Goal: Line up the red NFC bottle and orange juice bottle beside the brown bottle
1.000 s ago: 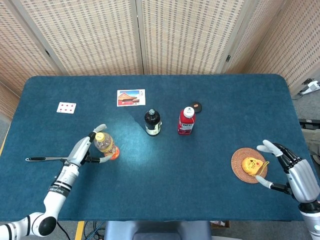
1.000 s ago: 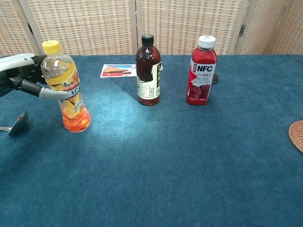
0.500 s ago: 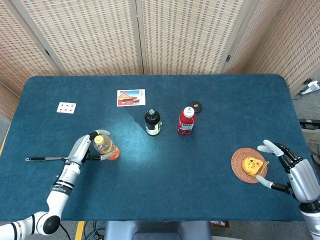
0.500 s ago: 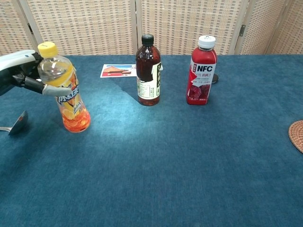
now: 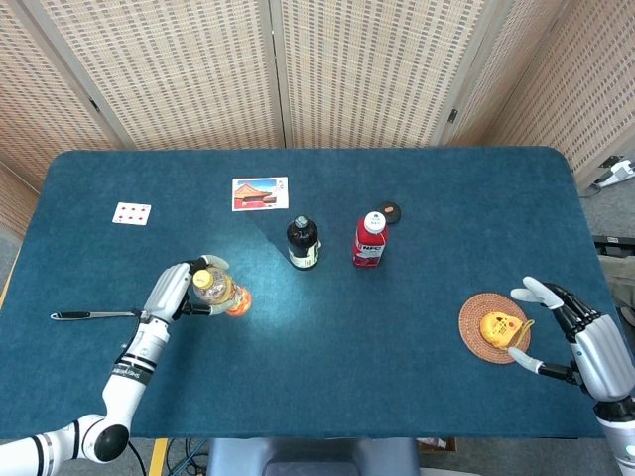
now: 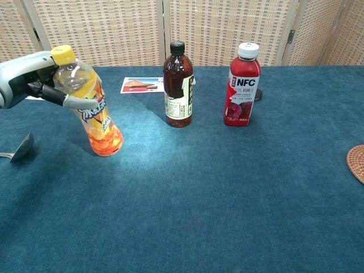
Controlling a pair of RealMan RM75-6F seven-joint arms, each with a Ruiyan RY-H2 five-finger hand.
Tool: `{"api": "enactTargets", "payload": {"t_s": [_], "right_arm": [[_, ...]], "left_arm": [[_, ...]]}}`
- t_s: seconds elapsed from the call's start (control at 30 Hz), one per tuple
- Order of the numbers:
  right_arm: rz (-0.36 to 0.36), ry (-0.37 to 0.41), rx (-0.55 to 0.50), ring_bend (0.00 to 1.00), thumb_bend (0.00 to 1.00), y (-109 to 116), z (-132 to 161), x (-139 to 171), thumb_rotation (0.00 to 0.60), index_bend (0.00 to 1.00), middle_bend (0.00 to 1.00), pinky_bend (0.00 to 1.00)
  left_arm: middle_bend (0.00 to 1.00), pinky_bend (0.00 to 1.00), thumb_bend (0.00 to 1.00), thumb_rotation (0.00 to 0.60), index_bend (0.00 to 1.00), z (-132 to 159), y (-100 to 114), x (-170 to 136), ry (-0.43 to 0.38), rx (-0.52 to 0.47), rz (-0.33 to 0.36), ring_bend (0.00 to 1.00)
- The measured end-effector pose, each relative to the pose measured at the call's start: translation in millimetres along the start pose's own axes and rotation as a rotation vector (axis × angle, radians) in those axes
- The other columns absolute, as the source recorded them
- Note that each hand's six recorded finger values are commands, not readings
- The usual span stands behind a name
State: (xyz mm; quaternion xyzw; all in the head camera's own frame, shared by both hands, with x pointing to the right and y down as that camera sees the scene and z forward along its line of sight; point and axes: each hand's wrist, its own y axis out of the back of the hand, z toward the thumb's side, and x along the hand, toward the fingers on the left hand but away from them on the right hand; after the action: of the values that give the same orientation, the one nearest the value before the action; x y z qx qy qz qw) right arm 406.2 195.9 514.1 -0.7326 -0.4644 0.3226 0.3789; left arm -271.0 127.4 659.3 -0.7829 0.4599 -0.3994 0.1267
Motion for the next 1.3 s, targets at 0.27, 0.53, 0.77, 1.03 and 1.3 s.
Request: {"api": "enactTargets", "payload": {"t_s": [0.27,0.53,0.77,1.03,1.3], "right_arm": [[0.008,-0.001,0.002,0.2,0.06,-0.8,-0.7,-0.4,0.6,0.14,0.32,0.4],[0.006,-0.003,0.006,0.2,0.06,0.0,-1.5,-0.4,0.6,0.14,0.32,0.4],[0.004,-0.01,0.003,0.2,0.06,0.6,-3.3,-1.4,0.6,0.14,0.32,0.4],[-0.003,-0.025,0.002,0.2,0.06,2.5,-7.2,-3.8,0.6,0.14,0.32,0.4],[-0.013,-0.042,-0.001,0.2,0.06,6.2,-12.5,-5.4,0.6,0.14,0.32,0.4]], "left_arm": [[0.51,0.27,0.14,0.6,0.65,15.0,6.1,15.6,-0.014,0.023,0.041,0.38],[0.51,0.27,0.14,0.6,0.65,19.0,9.6,37.3,0.012,0.017,0.09,0.38],[0.51,0.27,0.14,0.6,0.65,18.6,8.6,58.2,0.035,0.03,0.085,0.38],[0.51,0.27,0.14,0.6,0.65,22.6,2.9,75.1,0.032,0.047,0.063,0.38],[0.51,0.27,0.14,0.6,0.65,23.1,0.4,91.7,0.031,0.079,0.057,0.38]]}}
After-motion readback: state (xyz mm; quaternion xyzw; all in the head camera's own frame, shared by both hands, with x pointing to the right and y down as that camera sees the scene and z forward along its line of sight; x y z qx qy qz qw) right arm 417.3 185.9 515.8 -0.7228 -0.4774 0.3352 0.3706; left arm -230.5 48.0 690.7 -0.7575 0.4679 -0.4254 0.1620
